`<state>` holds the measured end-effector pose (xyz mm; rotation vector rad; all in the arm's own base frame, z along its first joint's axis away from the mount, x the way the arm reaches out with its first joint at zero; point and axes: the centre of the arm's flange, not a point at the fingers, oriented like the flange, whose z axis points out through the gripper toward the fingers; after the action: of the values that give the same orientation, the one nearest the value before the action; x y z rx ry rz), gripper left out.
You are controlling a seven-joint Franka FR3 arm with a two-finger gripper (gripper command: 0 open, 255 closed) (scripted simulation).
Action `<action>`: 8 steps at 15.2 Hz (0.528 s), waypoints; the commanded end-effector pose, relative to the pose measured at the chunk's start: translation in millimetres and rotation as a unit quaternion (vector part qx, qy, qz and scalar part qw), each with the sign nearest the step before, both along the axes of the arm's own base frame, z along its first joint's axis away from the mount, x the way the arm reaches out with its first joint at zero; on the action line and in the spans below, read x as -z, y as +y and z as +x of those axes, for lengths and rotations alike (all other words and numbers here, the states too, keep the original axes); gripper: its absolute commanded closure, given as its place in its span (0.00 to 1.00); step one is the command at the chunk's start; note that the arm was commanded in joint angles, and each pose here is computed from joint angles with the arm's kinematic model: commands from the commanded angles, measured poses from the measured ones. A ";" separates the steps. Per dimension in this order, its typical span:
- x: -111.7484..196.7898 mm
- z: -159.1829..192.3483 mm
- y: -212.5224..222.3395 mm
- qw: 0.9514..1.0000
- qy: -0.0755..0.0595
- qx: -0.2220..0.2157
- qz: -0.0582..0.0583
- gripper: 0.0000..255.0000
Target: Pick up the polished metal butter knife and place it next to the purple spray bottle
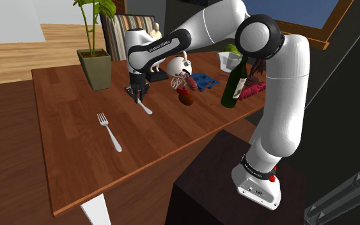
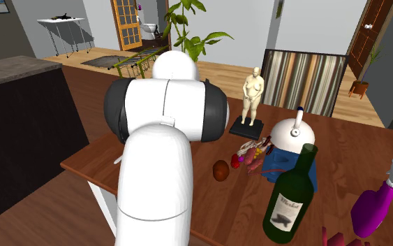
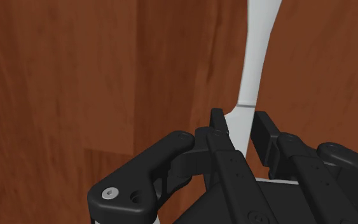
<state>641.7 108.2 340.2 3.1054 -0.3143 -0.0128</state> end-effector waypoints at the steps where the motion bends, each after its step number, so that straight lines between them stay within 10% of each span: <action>1: 0.0 0.0 0.0 1.000 0.000 0.000 0.000 1.00; 8: -15.8 -0.1 0.0 1.000 0.000 0.000 0.000 1.00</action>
<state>641.3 108.3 351.3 3.1055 -0.3141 -0.0127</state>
